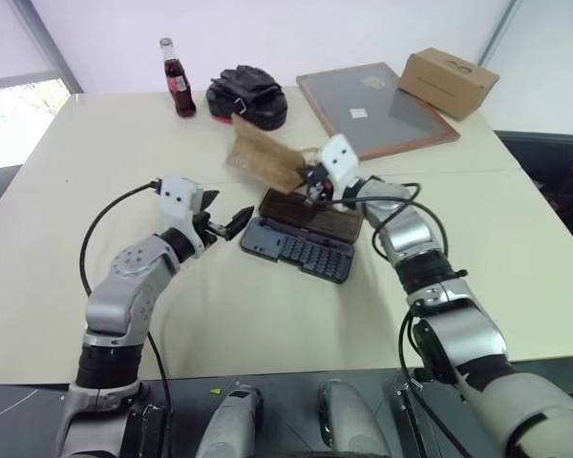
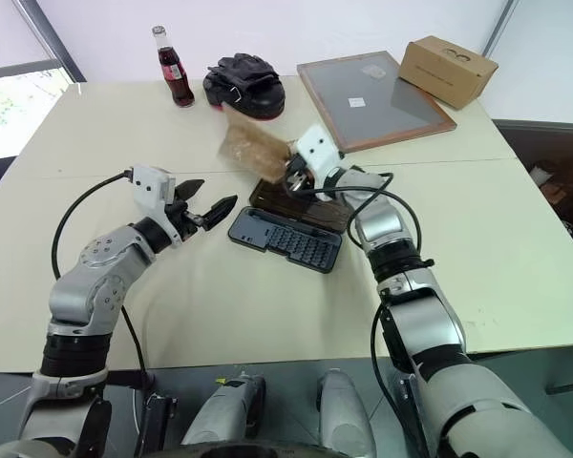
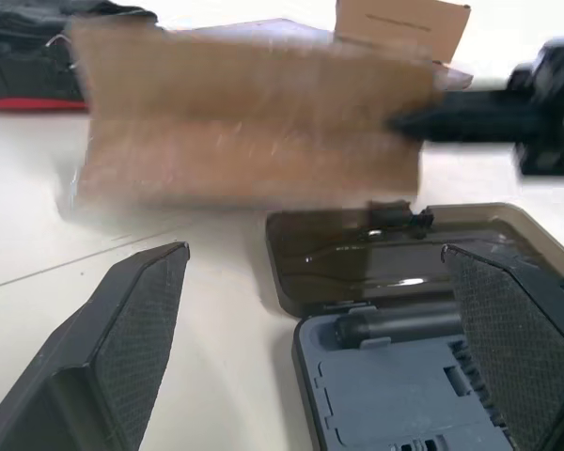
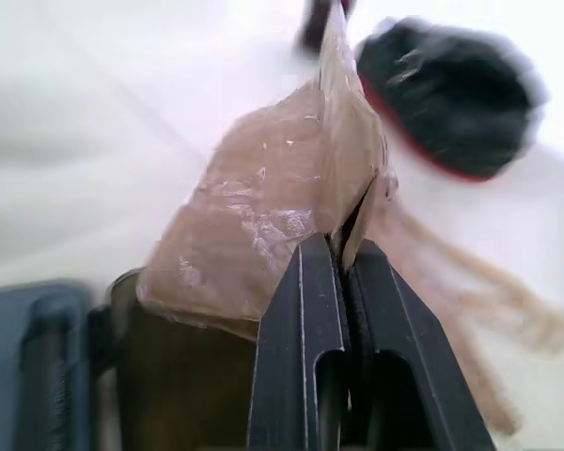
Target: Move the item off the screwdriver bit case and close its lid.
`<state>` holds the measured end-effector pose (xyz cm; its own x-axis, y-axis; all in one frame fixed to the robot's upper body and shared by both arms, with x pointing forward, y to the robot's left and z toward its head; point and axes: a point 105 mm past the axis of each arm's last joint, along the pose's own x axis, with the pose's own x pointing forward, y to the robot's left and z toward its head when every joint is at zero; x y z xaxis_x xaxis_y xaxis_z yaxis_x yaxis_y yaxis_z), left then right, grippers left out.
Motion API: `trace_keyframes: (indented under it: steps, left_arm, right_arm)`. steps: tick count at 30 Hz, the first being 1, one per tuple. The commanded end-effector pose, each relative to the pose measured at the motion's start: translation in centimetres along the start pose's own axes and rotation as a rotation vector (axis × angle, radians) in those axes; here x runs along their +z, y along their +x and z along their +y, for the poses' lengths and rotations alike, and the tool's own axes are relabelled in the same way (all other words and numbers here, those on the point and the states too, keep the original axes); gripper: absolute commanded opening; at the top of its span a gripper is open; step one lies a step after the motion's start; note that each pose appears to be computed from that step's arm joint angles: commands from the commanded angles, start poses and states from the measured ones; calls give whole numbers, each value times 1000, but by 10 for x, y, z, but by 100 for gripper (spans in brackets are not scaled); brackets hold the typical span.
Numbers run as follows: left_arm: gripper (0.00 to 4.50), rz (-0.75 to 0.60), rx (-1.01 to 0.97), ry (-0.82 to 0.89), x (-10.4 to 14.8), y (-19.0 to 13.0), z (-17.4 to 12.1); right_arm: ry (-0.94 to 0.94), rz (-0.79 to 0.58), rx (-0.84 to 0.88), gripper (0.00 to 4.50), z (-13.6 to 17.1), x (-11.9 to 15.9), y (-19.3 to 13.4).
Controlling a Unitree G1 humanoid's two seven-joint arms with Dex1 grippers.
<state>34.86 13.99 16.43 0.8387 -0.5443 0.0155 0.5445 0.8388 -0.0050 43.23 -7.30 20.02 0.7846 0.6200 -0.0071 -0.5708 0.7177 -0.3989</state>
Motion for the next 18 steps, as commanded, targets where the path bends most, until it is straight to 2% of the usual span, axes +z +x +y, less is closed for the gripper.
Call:
trace_keyframes:
  steps: [1, 3, 7, 11, 14, 18]
  left_arm:
    - [450, -40, -29, 30, 10, 4, -7]
    - [450, -39, -33, 29, 10, 5, -7]
    - [450, -28, -66, 27, 7, 10, -12]
    - [450, -29, -84, 29, 7, 14, -12]
    - [450, -31, -88, 33, 9, 17, -10]
    - [450, -33, -91, 34, 9, 20, -10]
  right_arm:
    - [-23, -120, -140, 7, -30, 41, -19]
    - [-32, -133, -212, 7, -44, 48, -32]
    - [-152, -99, -504, 7, -103, 57, -91]
    - [-264, -62, -640, 7, -122, 60, -120]
    - [-344, 21, -737, 7, -135, 49, -144]
    - [-369, 182, -811, 7, -140, 12, -164]
